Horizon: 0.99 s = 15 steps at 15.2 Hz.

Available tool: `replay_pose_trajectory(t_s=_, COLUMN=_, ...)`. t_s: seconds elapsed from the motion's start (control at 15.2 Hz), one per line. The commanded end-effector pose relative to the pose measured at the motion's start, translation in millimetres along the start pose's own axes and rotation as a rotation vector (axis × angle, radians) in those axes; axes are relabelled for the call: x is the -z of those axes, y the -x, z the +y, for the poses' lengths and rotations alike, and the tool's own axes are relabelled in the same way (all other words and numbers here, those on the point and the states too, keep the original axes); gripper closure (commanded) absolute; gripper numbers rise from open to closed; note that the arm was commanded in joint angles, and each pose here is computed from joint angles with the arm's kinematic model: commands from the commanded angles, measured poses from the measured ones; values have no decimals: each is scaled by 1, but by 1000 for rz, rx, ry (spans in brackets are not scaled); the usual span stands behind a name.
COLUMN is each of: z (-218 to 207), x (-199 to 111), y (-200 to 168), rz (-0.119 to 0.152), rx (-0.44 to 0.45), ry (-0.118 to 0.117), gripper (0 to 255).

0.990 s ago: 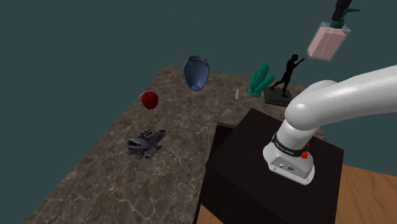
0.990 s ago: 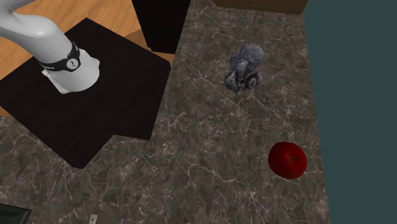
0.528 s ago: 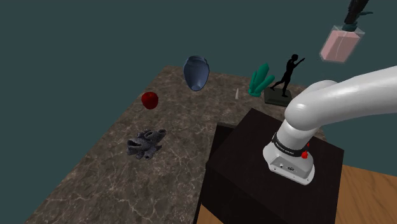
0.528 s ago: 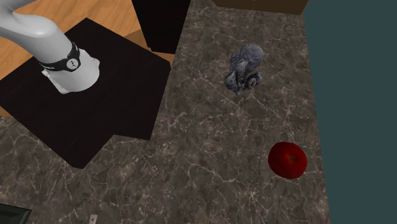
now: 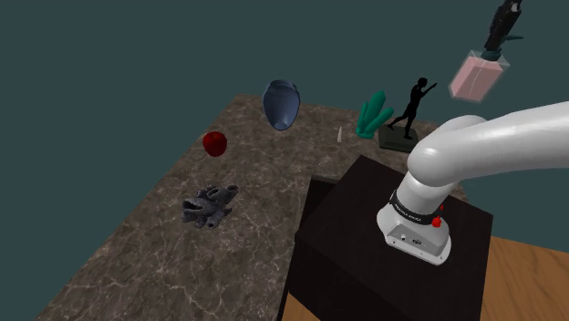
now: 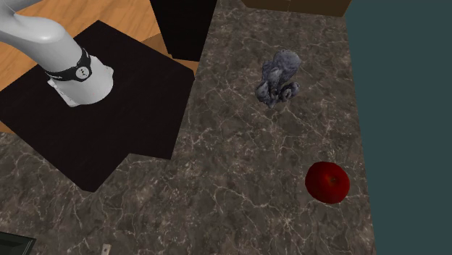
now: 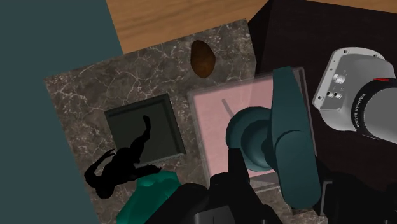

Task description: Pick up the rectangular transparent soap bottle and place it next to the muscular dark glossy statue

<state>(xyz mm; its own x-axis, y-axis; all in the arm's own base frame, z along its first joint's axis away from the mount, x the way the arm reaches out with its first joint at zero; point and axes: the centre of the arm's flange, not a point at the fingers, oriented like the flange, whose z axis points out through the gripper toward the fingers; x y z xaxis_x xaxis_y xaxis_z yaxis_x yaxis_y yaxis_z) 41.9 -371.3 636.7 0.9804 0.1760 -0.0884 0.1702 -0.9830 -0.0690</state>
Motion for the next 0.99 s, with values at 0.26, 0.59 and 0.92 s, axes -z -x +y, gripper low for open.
replay_pose_trajectory(t_s=0.26, z=2, x=-31, y=-3, rz=0, rx=0, ry=0, gripper=255)
replay_pose_trajectory(t_s=0.59, z=4, x=-57, y=-5, rz=0, rx=0, ry=0, gripper=255)
replay_pose_trajectory(t_s=0.92, z=6, x=-83, y=-8, rz=0, rx=0, ry=0, gripper=255)
